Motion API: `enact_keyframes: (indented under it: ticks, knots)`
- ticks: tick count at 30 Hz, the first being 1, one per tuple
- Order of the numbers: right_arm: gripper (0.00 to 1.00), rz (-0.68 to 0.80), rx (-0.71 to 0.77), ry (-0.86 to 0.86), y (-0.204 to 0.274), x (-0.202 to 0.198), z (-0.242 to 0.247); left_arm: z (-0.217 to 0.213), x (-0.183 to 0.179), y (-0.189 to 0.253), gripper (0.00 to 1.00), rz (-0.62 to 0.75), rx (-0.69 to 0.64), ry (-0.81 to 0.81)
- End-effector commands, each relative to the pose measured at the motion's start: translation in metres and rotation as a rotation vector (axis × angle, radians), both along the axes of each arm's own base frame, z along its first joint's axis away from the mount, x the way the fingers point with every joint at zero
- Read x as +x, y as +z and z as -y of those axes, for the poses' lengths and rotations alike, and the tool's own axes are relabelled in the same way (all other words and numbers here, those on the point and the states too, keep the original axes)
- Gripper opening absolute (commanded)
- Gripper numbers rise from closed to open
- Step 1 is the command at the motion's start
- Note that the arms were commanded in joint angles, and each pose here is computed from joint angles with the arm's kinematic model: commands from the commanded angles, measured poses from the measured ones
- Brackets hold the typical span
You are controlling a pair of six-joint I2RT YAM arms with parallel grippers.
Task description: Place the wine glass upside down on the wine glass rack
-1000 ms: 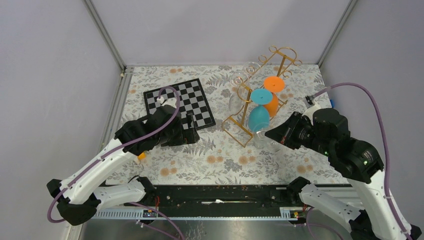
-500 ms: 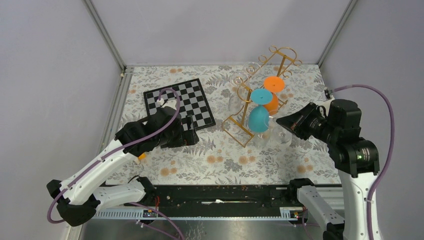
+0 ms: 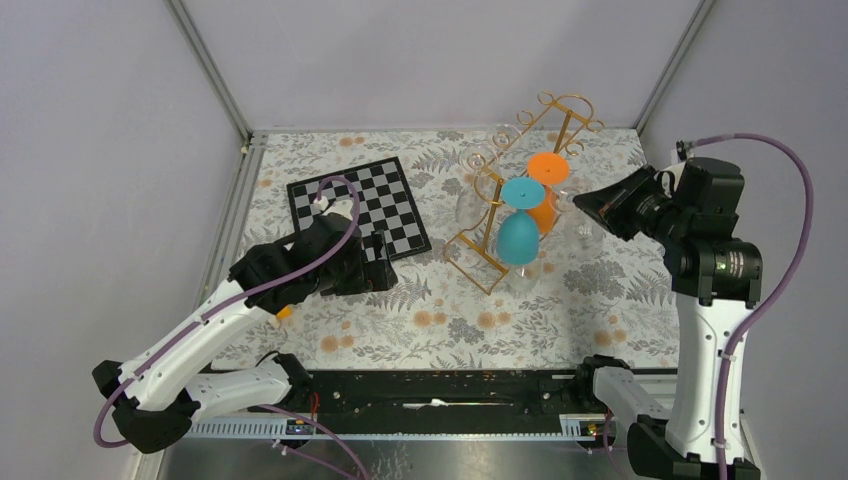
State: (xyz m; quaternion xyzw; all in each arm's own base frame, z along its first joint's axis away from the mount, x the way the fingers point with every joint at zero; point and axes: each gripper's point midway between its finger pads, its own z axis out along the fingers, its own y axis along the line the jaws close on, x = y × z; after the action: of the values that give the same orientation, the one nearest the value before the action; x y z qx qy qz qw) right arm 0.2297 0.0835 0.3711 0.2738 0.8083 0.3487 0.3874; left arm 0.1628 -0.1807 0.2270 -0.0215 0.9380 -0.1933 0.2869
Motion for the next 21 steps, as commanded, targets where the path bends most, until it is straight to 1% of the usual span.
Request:
enact_keyframes:
  ticks: [1,5,10,18,21]
  knots:
    - [0.0,0.16,-0.028,0.002,0.04,0.019,0.008,0.002,0.007,0.007,0.99,0.041,-0.012,0.0]
    - [0.0,0.174,0.005,-0.012,0.046,0.036,0.015,0.002,0.006,0.007,0.99,0.041,-0.014,-0.003]
    - [0.0,0.196,0.007,-0.051,0.05,0.058,0.027,0.0,0.005,0.006,0.99,0.041,-0.016,-0.004]
    - [0.0,0.236,0.098,-0.058,0.063,0.095,0.028,-0.005,0.004,0.006,0.99,0.044,-0.009,0.013]
    - [0.0,0.244,0.111,-0.064,0.064,0.105,0.03,-0.007,0.004,0.008,0.99,0.049,-0.015,0.03]
